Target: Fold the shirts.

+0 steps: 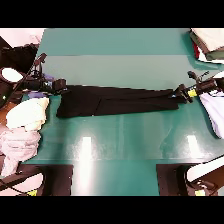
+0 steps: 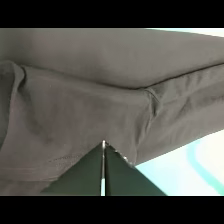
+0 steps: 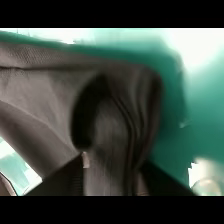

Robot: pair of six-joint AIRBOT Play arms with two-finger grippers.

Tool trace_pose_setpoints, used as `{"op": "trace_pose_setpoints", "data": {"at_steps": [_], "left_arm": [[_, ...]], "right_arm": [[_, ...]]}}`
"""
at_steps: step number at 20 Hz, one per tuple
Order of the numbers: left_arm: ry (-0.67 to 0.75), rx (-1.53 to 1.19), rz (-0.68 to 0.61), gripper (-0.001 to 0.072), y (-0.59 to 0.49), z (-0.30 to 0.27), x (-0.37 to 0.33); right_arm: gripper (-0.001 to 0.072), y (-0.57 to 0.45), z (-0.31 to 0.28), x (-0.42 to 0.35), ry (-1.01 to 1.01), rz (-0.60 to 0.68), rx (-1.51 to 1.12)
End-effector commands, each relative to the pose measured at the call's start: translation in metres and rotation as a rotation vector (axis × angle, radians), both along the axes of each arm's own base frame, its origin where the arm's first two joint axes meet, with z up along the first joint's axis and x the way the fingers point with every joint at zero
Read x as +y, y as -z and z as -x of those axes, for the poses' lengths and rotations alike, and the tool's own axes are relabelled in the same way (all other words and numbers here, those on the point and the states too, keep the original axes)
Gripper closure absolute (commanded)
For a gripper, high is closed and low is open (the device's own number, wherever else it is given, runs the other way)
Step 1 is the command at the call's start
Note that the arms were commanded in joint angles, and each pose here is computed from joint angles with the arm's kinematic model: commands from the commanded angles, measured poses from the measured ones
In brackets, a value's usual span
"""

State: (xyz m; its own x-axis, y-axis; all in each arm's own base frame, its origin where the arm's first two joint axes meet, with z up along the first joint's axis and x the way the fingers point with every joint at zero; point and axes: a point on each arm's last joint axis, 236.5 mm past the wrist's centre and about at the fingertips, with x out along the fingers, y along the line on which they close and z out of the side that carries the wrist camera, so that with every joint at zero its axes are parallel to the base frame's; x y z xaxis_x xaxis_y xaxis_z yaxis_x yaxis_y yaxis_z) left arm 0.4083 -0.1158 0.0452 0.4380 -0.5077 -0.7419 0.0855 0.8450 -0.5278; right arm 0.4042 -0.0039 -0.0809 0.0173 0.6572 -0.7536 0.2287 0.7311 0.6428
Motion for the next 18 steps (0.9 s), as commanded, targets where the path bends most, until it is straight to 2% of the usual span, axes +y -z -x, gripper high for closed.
{"op": "trace_pose_setpoints", "data": {"at_steps": [1,2,4,11,15,18], "left_arm": [[-0.005,0.015,0.008,0.0683,0.000,0.002,-0.001],[-0.007,0.026,0.012,0.0683,0.001,0.004,-0.001],[-0.005,0.037,0.021,0.0684,0.001,0.006,-0.008],[0.154,0.021,0.018,0.0684,0.019,-0.002,-0.101],[0.274,0.053,0.015,0.0684,0.047,-0.020,-0.166],[0.300,0.087,0.019,0.0684,0.071,-0.033,-0.197]], "right_arm": [[0.0520,0.003,-0.005,0.014,-0.050,-0.023,-0.041],[0.0628,0.000,-0.006,0.019,-0.065,-0.038,-0.060],[0.0694,-0.014,-0.012,0.024,-0.086,-0.065,-0.126],[0.0697,-0.124,-0.045,0.053,-0.012,-0.175,-0.403],[0.0697,-0.200,-0.047,0.095,-0.154,-0.181,-0.561],[0.0697,-0.250,-0.048,0.142,-0.256,-0.183,-0.677]]}}
